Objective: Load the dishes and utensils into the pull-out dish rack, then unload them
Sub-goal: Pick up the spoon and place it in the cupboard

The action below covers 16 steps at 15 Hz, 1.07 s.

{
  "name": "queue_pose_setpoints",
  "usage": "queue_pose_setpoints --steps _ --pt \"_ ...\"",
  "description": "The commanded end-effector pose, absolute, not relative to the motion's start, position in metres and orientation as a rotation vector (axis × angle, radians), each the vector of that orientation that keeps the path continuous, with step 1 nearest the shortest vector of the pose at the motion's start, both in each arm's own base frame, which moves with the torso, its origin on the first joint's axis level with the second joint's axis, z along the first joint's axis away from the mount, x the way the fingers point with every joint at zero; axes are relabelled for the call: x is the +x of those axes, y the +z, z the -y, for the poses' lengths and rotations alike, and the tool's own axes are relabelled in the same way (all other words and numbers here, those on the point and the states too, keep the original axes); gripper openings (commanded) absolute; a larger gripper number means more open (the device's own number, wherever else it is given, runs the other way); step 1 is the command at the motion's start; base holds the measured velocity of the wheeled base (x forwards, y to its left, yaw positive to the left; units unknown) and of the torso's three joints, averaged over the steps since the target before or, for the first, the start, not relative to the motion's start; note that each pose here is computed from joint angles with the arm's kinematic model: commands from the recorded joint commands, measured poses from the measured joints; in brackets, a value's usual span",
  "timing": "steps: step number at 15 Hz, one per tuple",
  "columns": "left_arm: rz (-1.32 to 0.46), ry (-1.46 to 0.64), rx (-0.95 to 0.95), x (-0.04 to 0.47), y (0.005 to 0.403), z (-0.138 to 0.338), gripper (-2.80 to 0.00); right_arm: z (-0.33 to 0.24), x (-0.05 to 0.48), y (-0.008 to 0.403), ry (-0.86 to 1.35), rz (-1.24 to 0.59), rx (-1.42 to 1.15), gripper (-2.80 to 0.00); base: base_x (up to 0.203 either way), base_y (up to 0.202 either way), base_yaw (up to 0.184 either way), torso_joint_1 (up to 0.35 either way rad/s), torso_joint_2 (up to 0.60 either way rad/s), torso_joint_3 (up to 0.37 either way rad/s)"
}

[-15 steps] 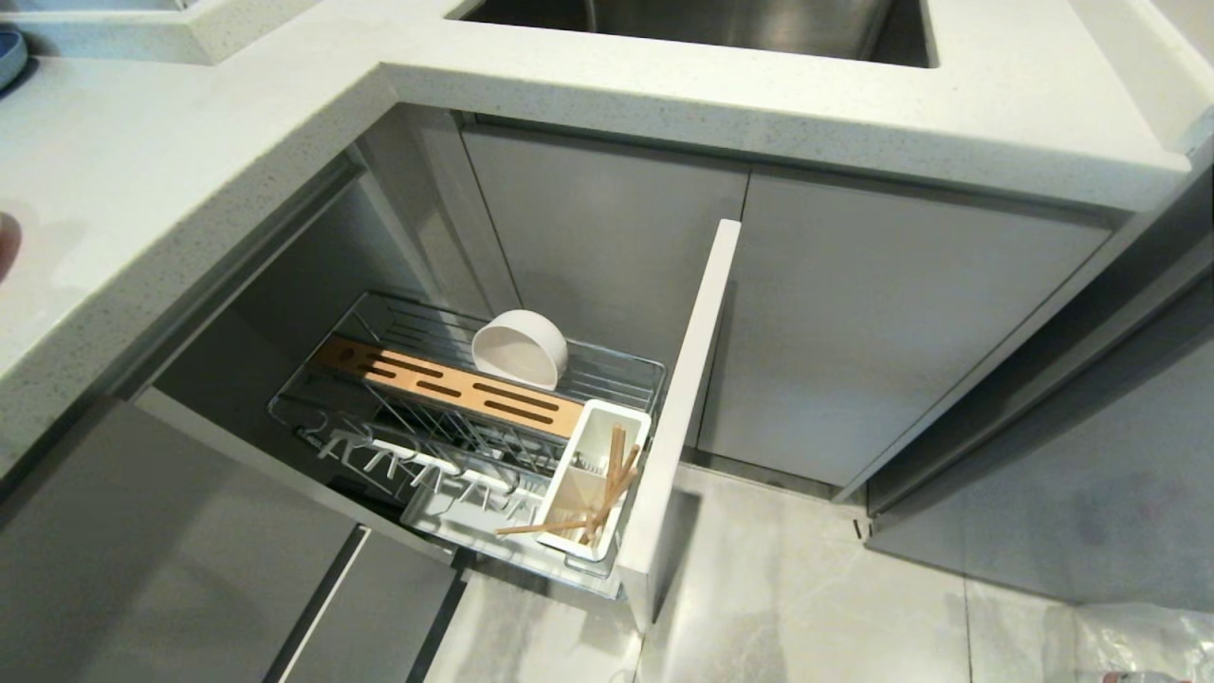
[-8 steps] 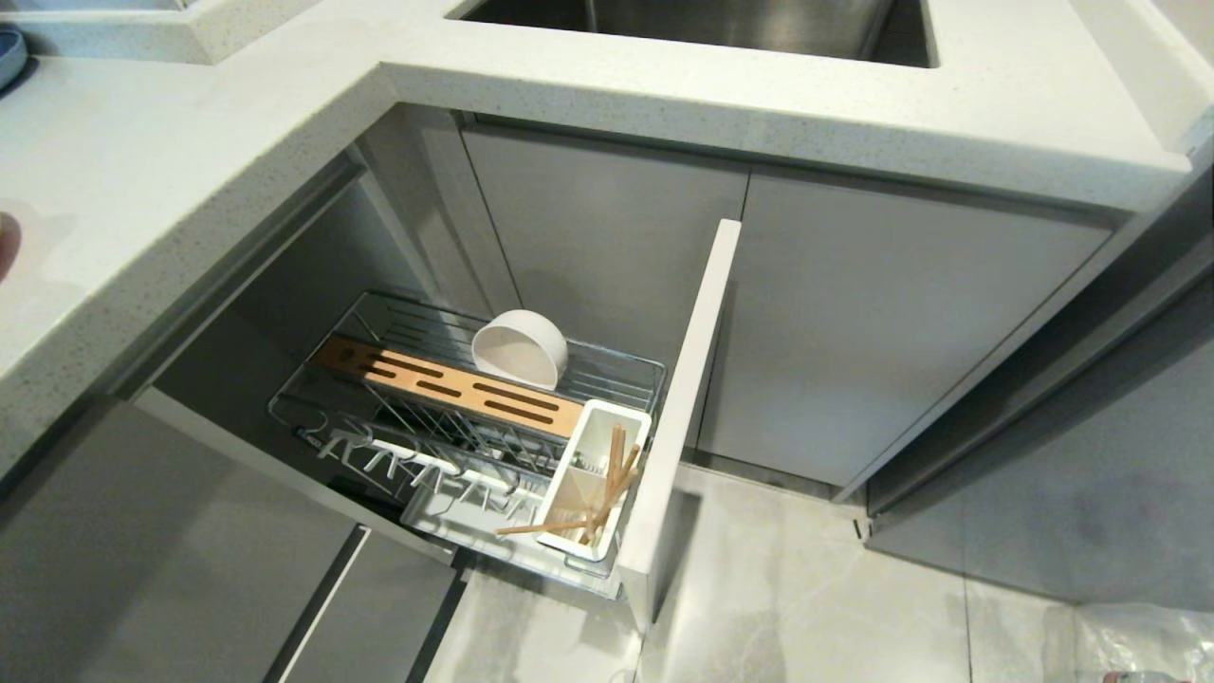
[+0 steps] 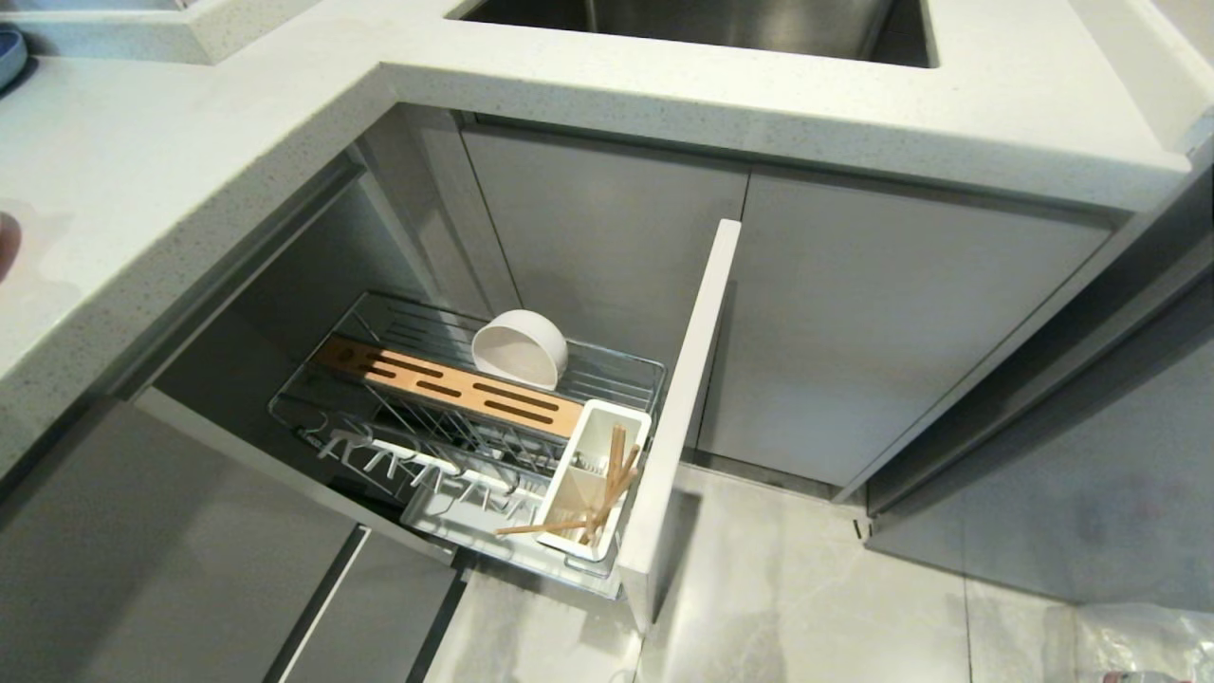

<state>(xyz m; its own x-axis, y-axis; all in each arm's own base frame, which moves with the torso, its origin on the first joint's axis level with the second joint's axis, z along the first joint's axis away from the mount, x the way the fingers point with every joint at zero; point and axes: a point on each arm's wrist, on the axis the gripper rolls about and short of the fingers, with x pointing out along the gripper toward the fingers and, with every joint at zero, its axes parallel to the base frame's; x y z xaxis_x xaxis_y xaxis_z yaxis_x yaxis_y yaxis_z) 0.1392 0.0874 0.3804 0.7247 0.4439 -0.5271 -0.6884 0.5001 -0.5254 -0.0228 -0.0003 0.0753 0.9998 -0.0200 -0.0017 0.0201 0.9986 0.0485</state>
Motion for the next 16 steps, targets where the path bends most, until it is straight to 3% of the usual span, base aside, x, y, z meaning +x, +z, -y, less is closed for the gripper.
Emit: queue_pose_setpoints --steps 1,16 --pt "-0.357 0.704 -0.791 0.1402 0.3786 -0.0879 0.00 0.0003 -0.0227 0.0749 -0.020 -0.003 0.049 -2.80 0.000 0.000 0.000 0.000 0.00 0.000" --pt "-0.405 0.683 -0.744 0.1431 0.3739 -0.0883 0.00 0.0003 -0.0227 0.0749 -0.020 -0.003 0.049 -2.80 0.000 0.000 0.000 0.000 0.00 0.000"
